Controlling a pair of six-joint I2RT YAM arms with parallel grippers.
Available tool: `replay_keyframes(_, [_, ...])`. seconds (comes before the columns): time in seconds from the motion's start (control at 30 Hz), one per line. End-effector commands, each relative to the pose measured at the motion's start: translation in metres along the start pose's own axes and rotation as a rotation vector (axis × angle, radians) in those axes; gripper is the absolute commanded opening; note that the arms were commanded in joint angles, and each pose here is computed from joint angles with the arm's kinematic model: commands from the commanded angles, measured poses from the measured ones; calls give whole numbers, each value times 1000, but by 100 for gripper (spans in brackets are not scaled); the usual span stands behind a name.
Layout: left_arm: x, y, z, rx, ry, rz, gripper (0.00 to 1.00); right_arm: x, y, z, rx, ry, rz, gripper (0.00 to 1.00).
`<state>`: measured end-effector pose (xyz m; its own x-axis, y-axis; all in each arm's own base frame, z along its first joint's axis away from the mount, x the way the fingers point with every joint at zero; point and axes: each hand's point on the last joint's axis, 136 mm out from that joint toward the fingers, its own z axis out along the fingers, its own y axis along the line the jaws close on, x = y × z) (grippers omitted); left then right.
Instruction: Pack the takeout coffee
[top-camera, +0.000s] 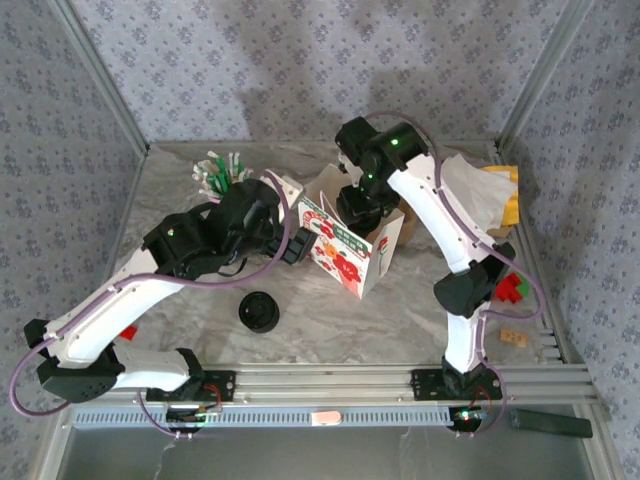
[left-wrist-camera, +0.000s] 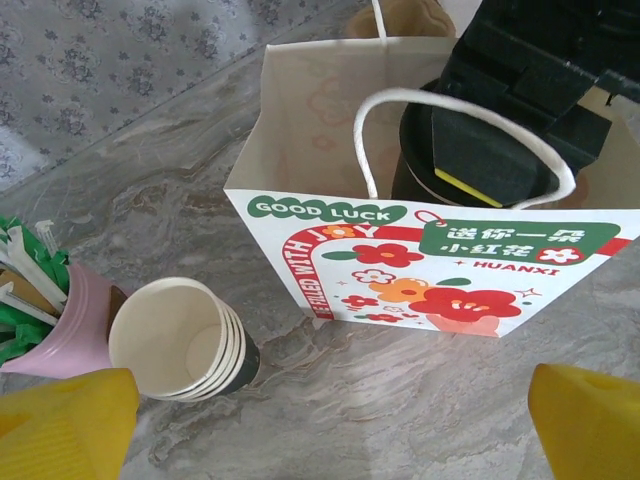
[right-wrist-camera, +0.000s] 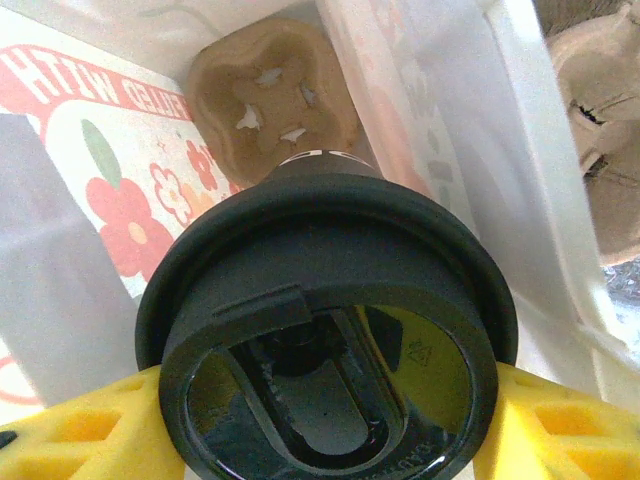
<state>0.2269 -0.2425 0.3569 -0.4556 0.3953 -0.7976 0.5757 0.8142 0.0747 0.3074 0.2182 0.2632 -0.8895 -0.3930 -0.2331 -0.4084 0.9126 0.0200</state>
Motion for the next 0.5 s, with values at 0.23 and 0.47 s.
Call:
replay_keyframes(0.23, [-4, 3, -5, 11, -30, -34, 100, 51, -13, 14, 56, 263, -1, 55])
replay_keyframes(0.47, [-4, 3, -4, 15, -30, -34, 100, 55, -16, 19, 64, 289, 10, 55])
